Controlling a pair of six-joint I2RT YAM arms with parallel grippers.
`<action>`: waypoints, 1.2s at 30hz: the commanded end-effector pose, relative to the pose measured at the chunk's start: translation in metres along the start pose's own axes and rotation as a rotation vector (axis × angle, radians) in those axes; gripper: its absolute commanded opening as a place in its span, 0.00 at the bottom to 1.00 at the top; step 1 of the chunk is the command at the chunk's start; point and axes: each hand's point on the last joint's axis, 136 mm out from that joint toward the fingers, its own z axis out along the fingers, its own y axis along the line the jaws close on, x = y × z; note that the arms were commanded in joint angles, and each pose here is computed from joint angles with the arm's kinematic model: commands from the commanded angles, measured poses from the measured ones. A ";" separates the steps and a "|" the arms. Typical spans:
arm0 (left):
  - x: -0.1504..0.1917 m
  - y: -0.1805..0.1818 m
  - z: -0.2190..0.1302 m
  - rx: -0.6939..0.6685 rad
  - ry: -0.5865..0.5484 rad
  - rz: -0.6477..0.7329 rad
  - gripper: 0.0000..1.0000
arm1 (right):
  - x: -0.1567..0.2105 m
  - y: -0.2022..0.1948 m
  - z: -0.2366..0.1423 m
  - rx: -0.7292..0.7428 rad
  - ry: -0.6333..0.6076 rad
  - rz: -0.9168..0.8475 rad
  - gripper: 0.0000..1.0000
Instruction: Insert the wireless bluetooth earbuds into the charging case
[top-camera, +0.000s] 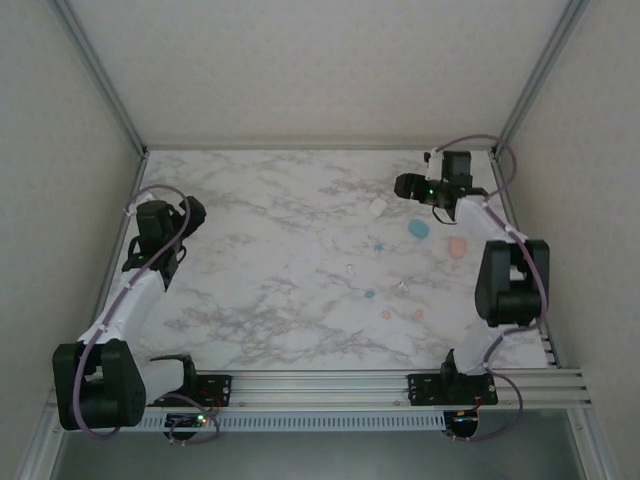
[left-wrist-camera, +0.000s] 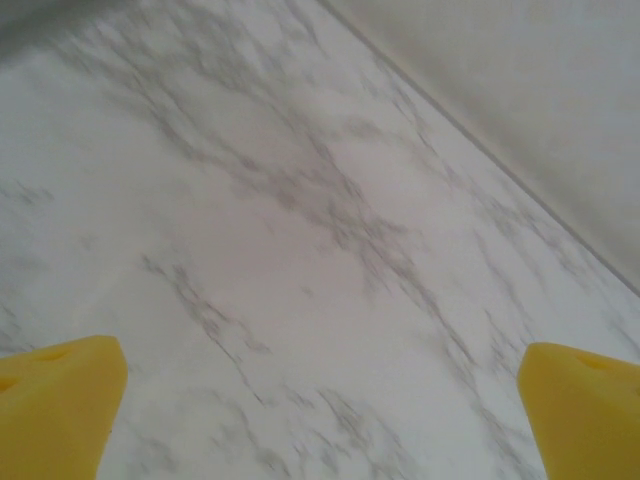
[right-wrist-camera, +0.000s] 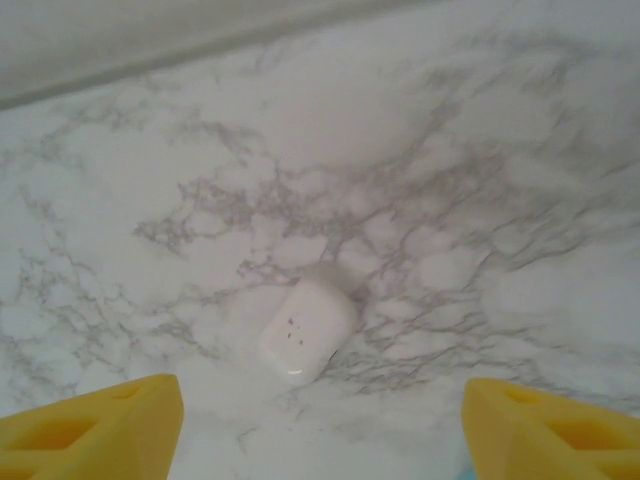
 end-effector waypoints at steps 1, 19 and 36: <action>0.030 -0.021 -0.008 0.124 0.158 -0.089 1.00 | 0.032 0.001 0.024 -0.030 0.229 0.151 0.69; 0.046 -0.019 -0.067 0.177 0.169 -0.019 1.00 | 0.032 0.007 0.115 -0.065 0.451 0.232 0.64; 0.037 -0.029 -0.073 0.194 0.173 0.017 1.00 | 0.069 0.043 0.087 -0.202 0.533 0.150 0.64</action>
